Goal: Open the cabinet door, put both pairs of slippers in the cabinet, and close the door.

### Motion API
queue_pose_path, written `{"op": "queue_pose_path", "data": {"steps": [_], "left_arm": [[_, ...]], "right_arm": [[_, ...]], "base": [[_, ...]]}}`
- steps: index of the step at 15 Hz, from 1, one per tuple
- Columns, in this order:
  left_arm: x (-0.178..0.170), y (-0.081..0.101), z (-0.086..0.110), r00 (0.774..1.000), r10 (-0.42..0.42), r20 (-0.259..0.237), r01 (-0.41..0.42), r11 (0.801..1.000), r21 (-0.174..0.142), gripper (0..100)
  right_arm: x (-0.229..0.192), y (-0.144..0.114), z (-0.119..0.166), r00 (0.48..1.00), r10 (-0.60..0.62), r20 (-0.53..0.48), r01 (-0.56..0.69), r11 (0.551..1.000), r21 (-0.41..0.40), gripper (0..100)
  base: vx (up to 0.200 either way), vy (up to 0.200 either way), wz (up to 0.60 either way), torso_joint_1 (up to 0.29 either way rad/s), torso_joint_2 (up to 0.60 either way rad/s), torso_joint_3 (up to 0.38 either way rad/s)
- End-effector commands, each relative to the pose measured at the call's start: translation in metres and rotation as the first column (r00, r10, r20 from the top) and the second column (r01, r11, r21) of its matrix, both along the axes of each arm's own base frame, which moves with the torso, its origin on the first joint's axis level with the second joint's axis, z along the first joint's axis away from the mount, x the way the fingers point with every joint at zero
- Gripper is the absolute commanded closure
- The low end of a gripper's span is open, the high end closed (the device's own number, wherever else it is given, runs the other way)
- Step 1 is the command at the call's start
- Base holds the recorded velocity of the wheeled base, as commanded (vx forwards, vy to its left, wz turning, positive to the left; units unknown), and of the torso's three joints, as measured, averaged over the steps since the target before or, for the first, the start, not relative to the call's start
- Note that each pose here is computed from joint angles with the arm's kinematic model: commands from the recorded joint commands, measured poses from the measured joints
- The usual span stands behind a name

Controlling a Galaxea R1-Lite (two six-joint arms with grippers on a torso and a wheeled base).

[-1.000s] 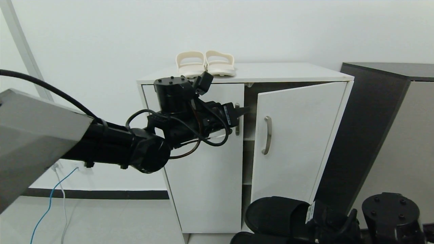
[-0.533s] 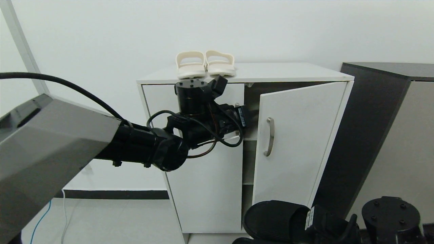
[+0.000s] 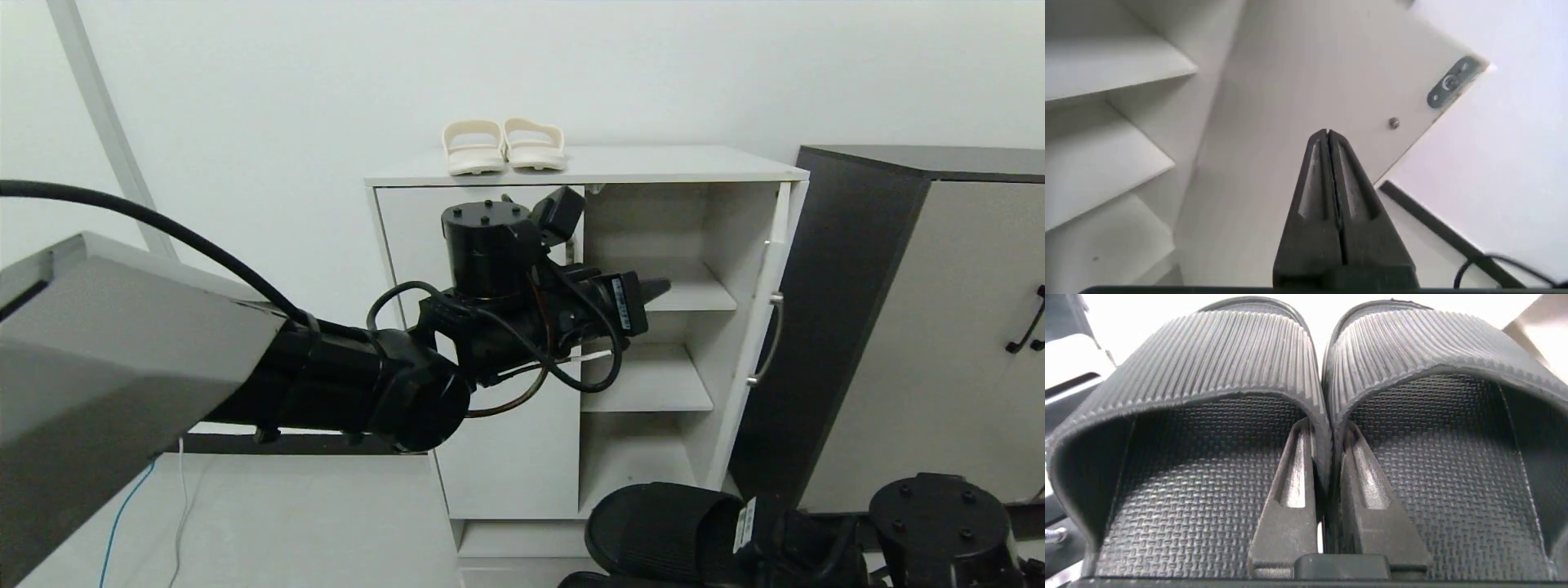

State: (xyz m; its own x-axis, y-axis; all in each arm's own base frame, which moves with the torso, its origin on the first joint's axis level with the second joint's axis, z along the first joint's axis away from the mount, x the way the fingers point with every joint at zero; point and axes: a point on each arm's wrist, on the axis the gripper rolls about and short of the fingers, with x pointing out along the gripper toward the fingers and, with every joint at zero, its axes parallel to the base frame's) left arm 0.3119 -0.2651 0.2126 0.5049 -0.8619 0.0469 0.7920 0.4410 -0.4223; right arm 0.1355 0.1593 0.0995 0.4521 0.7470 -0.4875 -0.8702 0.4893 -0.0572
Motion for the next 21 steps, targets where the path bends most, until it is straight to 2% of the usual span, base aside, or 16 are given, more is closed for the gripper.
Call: {"op": "queue_pose_path", "data": {"steps": [1, 3, 4, 6, 9, 10, 11, 12, 13, 14, 15, 17, 18, 19, 20, 21], "left_arm": [[-0.004, 0.006, 0.005, 1.0, 0.005, 0.018, -0.005, 1.0, -0.015, 100], [-0.013, 0.03, 0.011, 0.999, 0.039, 0.03, -0.038, 0.999, -0.027, 100], [-0.017, 0.044, 0.012, 0.998, 0.063, 0.02, -0.063, 0.998, -0.019, 100], [-0.034, 0.084, 0.016, 0.991, 0.13, 0.016, -0.13, 0.991, -0.013, 100], [-0.083, 0.138, 0.026, 0.977, 0.21, 0.049, -0.208, 0.977, -0.039, 100], [-0.111, 0.157, 0.026, 0.972, 0.228, 0.057, -0.226, 0.973, -0.039, 100], [-0.133, 0.173, 0.02, 0.967, 0.248, 0.059, -0.247, 0.969, -0.021, 100], [-0.148, 0.185, 0.009, 0.96, 0.273, 0.053, -0.275, 0.961, 0.019, 100], [-0.158, 0.196, 0.001, 0.949, 0.306, 0.071, -0.31, 0.948, 0.066, 100], [-0.168, 0.205, -0.003, 0.934, 0.344, 0.101, -0.353, 0.931, 0.096, 100], [-0.183, 0.216, -0.01, 0.889, 0.435, 0.141, -0.452, 0.883, 0.127, 100], [-0.204, 0.226, -0.016, 0.819, 0.546, 0.177, -0.569, 0.813, 0.127, 100], [-0.231, 0.238, -0.027, 0.741, 0.642, 0.197, -0.669, 0.733, 0.126, 100], [-0.252, 0.246, -0.037, 0.711, 0.672, 0.207, -0.7, 0.702, 0.129, 100], [-0.272, 0.253, -0.045, 0.699, 0.679, 0.226, -0.712, 0.69, 0.13, 100], [-0.29, 0.259, -0.055, 0.697, 0.674, 0.244, -0.714, 0.684, 0.152, 100]], "right_arm": [[0.002, 0.0, 0.0, 1.0, -0.008, 0.002, 0.008, 1.0, 0.001, 100], [0.008, -0.002, 0.001, 0.999, -0.036, -0.001, 0.036, 0.999, 0.007, 100], [0.009, -0.003, 0.002, 0.999, -0.046, 0.002, 0.046, 0.999, 0.008, 100], [0.012, -0.003, 0.004, 0.998, -0.056, 0.008, 0.056, 0.998, 0.017, 100], [0.015, -0.003, 0.006, 0.998, -0.068, 0.012, 0.068, 0.997, 0.025, 100], [0.016, -0.003, 0.005, 0.997, -0.071, 0.011, 0.071, 0.997, 0.024, 100], [0.017, -0.003, 0.005, 0.997, -0.073, 0.01, 0.073, 0.997, 0.024, 100], [0.017, -0.003, 0.005, 0.997, -0.073, 0.008, 0.073, 0.997, 0.022, 100], [0.017, -0.003, 0.004, 0.997, -0.074, 0.007, 0.074, 0.997, 0.019, 100], [0.018, -0.002, 0.003, 0.997, -0.072, -0.002, 0.072, 0.997, 0.018, 100], [0.022, -0.002, -0.002, 0.996, -0.087, -0.022, 0.087, 0.996, 0.011, 100], [0.027, 0.0, -0.004, 0.995, -0.101, -0.006, 0.101, 0.994, 0.03, 100], [0.03, 0.002, -0.008, 0.994, -0.106, 0.007, 0.106, 0.993, 0.042, 100], [0.031, 0.003, -0.01, 0.994, -0.108, 0.009, 0.107, 0.993, 0.043, 100], [0.031, 0.003, -0.011, 0.994, -0.108, 0.007, 0.107, 0.993, 0.04, 100], [0.032, 0.004, -0.012, 0.994, -0.108, 0.004, 0.108, 0.994, 0.037, 100]], "base": [[0.0, 0.0, 0.0, 0.0, 0.0, 0.0], [0.0, 0.0, 0.0, 0.0, 0.0, 0.0], [0.0, 0.0, 0.0, 0.0, 0.0, 0.0], [0.0, 0.0, 0.0, 0.0, 0.0, 0.0], [0.0, 0.0, 0.0, 0.0, 0.0, 0.0], [0.0, 0.0, 0.0, 0.0, 0.0, 0.0], [0.0, 0.0, 0.0, 0.0, 0.0, 0.0], [0.0, 0.0, 0.0, 0.0, 0.0, 0.0], [0.0, 0.0, 0.0, 0.0, 0.0, 0.0], [0.0, 0.0, 0.0, 0.0, 0.0, 0.0], [0.0, 0.0, 0.0, 0.0, 0.0, 0.0], [0.0, 0.0, 0.0, 0.0, 0.0, 0.0], [0.0, 0.0, 0.0, 0.0, 0.0, 0.0], [0.0, 0.0, 0.0, 0.0, 0.0, 0.0], [0.0, 0.0, 0.0, 0.0, 0.0, 0.0], [0.0, 0.0, 0.0, 0.0, 0.0, 0.0]]}}
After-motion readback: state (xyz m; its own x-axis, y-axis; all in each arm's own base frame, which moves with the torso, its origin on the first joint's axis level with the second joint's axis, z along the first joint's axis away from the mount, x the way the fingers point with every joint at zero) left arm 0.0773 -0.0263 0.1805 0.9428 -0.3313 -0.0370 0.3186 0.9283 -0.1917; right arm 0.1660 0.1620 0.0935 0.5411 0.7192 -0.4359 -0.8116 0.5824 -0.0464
